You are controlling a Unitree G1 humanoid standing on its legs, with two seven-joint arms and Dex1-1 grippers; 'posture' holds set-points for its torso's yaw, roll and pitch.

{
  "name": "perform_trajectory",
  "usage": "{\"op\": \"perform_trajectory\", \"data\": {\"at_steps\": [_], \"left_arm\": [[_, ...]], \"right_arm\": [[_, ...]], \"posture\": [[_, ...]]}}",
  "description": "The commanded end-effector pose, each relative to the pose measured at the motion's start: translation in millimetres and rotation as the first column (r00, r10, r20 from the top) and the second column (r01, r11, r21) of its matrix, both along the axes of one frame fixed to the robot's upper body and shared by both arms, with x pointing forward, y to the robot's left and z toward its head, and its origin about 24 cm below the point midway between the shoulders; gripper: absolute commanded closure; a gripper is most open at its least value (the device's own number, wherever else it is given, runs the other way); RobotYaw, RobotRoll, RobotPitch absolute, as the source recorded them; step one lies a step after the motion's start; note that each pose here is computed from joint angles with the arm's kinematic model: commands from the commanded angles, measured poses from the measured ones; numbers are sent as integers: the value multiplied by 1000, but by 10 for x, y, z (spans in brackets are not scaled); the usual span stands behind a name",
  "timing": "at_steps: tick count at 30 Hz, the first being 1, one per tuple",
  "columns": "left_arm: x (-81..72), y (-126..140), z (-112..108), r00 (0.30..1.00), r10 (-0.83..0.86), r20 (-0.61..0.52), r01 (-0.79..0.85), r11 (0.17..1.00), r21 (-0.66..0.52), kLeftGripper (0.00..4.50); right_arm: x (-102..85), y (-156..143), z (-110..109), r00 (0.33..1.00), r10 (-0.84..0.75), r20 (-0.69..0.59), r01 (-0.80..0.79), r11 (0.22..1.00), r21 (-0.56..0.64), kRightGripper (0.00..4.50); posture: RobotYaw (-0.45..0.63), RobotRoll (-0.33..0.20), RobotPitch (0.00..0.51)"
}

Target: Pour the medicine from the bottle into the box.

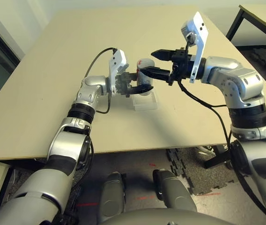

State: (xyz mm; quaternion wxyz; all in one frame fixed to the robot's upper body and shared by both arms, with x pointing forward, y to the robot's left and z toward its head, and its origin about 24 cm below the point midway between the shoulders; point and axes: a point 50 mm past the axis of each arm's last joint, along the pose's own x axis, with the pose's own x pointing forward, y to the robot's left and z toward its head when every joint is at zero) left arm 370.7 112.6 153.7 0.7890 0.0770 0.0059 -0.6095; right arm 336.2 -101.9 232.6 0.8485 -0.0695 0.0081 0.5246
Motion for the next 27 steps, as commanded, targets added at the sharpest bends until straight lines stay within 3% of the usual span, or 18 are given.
{"op": "perform_trajectory", "data": {"at_steps": [1, 8, 11, 15, 27], "left_arm": [[4, -14, 4, 1000, -6, 7, 6, 1000, 10, 1930], [3, -10, -4, 1000, -3, 8, 3, 1000, 9, 1930], [1, -6, -10, 1000, -2, 7, 2, 1000, 10, 1930], [-4, -2, -21, 1000, -4, 5, 4, 1000, 12, 1931], [-3, 9, -60, 1000, 0, -5, 0, 999, 32, 1931]], "right_arm": [[31, 58, -10, 1000, 10, 17, -9, 1000, -25, 0], [57, 97, -36, 1000, 25, 17, -24, 999, -28, 0], [44, 111, -20, 999, 30, 16, -30, 1000, -7, 615], [21, 123, 0, 999, 41, 8, -41, 999, 16, 1922], [-11, 141, 173, 998, 54, 12, -55, 995, 84, 1922]], "posture": [[-177, 0, 88], [-171, 0, 86], [-171, 0, 86], [-173, 0, 84], [-179, 0, 80]]}}
